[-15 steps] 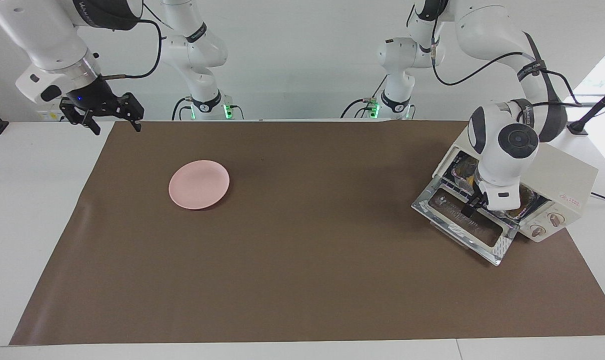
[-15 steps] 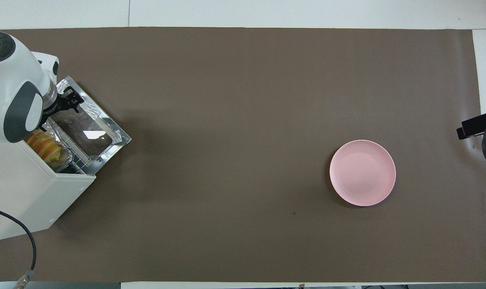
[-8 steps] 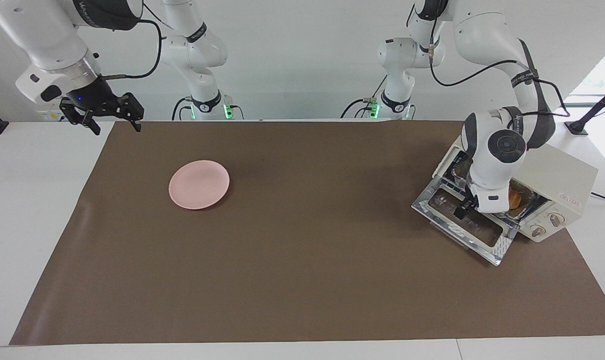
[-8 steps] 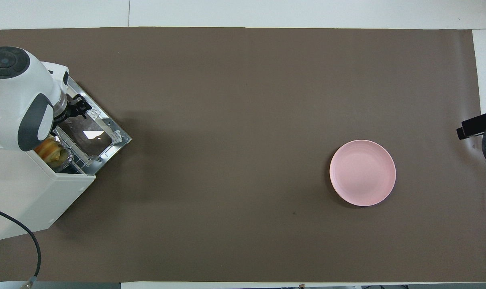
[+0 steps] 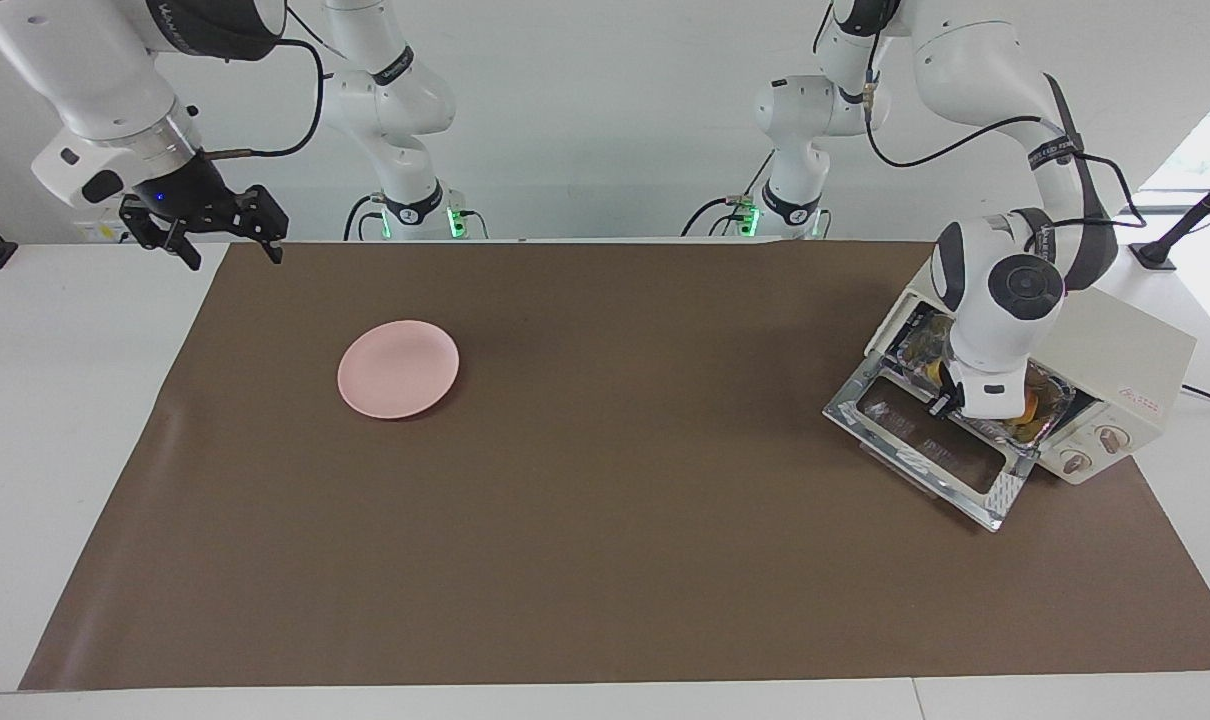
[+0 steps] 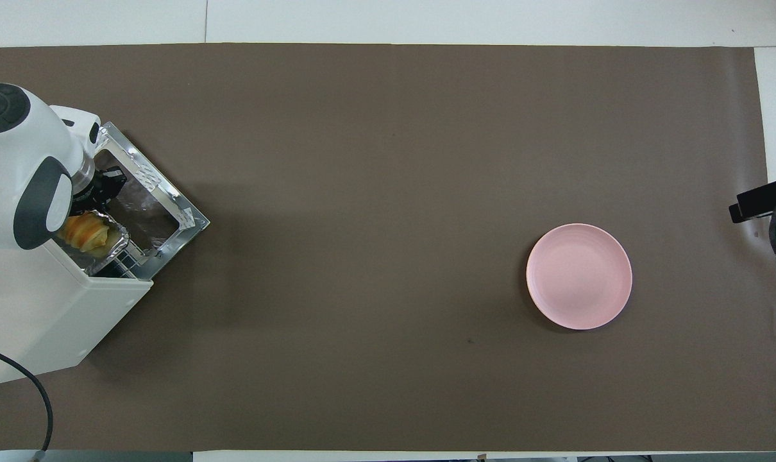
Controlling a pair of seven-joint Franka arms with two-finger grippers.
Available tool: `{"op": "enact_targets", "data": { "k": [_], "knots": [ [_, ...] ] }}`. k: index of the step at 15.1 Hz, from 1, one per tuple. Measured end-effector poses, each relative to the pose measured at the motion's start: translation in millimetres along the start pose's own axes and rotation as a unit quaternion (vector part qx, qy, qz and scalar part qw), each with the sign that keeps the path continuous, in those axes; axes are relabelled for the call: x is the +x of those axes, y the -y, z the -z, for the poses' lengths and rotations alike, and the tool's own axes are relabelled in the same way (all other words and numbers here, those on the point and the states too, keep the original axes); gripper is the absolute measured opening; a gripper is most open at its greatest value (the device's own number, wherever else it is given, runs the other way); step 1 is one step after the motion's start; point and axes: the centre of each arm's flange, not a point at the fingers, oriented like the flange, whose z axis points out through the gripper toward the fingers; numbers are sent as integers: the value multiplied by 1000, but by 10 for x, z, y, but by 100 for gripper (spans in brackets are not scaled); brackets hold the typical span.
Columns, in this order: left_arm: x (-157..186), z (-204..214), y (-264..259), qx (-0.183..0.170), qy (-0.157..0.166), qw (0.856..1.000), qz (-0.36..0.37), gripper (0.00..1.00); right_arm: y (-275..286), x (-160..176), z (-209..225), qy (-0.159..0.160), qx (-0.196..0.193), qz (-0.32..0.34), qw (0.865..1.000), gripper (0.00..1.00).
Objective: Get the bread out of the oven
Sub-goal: 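Pull the foil tray out and set it on the table with the left gripper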
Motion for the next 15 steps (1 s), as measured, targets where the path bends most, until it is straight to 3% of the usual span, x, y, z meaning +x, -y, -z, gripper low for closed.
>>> {"op": "enact_targets", "data": {
  "k": [3,7,10,12,15],
  "knots": [
    [-119,172,-251,-9,-15,999,-27,2,-1,0,0,0,0,0,1000,100],
    [-447,827,-1009,-41,-67,992,-101,2,-27,-5,-1,0,0,-2,1000,100],
    [-1188,1300,-1845,-72,-95,976,-182,2,-28,-5,-1,0,0,-3,1000,100],
    [-1767,1533,-2387,-103,-81,966,-224,2,-28,-5,-1,0,0,-3,1000,100],
    [-2594,1493,-3133,-92,-62,950,-293,2,-28,-5,-1,0,0,-3,1000,100]
  ]
}}
